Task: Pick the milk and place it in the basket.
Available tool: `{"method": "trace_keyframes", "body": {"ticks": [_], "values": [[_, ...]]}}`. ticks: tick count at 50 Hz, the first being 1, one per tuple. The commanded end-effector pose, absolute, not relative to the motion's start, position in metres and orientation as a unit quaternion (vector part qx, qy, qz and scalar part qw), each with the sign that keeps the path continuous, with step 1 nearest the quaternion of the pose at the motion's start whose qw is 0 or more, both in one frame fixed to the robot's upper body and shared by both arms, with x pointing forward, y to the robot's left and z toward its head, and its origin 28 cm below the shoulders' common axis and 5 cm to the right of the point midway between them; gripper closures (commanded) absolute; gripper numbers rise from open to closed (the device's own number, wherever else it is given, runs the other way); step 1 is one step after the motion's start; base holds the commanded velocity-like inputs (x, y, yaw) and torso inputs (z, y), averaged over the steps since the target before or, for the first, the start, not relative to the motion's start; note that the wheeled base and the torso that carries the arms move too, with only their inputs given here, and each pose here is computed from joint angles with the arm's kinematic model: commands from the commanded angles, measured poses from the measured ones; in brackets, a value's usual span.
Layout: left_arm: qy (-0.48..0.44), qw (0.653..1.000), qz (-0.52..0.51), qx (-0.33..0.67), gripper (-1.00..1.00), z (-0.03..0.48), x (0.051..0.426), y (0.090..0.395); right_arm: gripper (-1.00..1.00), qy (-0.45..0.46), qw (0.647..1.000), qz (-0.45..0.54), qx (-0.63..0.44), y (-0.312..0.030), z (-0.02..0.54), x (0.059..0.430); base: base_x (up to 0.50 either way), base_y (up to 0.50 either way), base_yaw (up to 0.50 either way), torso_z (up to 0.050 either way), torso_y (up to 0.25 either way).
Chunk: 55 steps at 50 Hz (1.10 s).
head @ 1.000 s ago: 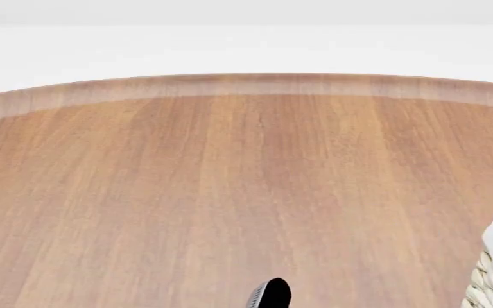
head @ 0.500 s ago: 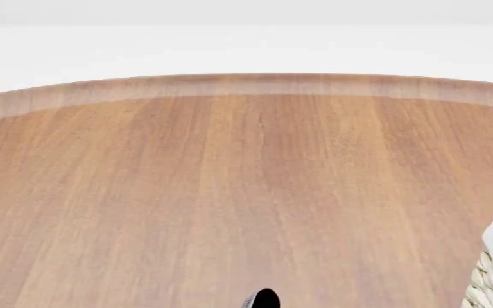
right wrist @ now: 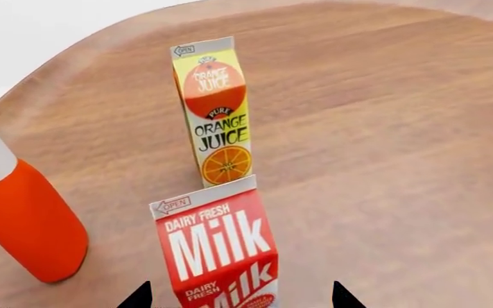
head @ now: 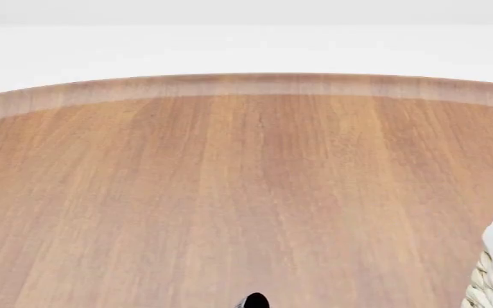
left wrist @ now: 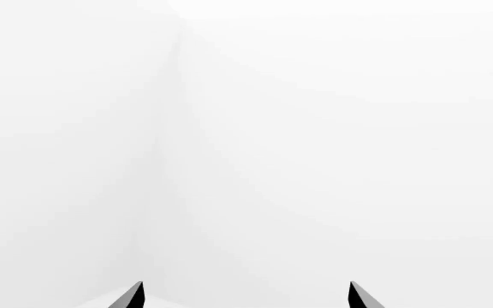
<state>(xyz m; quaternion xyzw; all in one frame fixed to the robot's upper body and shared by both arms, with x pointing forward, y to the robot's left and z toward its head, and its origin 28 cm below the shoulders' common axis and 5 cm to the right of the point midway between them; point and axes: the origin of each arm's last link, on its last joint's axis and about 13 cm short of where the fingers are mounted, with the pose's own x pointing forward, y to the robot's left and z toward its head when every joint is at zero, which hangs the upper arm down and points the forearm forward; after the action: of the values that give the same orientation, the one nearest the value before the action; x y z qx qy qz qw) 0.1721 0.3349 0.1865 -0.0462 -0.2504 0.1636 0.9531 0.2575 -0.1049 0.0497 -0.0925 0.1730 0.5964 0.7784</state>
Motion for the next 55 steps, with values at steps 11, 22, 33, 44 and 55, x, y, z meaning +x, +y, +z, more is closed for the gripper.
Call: {"method": "trace_keyframes", "body": {"ticks": [11,22,33,44,55], "values": [[-0.26,0.949,0.177,-0.039,-1.0,0.185,0.169,0.339,-1.0,0.181,0.748,0.632,-0.094,-0.087,0.033,0.283,0.0,0.0,0.0,0.0,0.0],[-0.261,0.948,0.179,-0.038,-1.0,0.185,0.169,0.34,-1.0,0.193,0.728,0.652,-0.091,-0.078,0.022,0.289,0.0,0.0,0.0,0.0,0.0],[-0.261,0.948,0.179,-0.038,-1.0,0.186,0.169,0.34,-1.0,0.216,0.712,0.664,-0.074,-0.072,0.001,0.294,0.0,0.0,0.0,0.0,0.0],[-0.261,0.948,0.179,-0.038,-1.0,0.185,0.169,0.34,-1.0,0.241,0.704,0.666,-0.061,-0.07,-0.022,0.295,0.0,0.0,0.0,0.0,0.0],[-0.26,0.949,0.176,-0.038,-1.0,0.185,0.169,0.339,1.0,0.221,0.72,0.654,-0.062,-0.072,-0.027,0.295,0.0,0.0,0.0,0.0,0.0]]}}
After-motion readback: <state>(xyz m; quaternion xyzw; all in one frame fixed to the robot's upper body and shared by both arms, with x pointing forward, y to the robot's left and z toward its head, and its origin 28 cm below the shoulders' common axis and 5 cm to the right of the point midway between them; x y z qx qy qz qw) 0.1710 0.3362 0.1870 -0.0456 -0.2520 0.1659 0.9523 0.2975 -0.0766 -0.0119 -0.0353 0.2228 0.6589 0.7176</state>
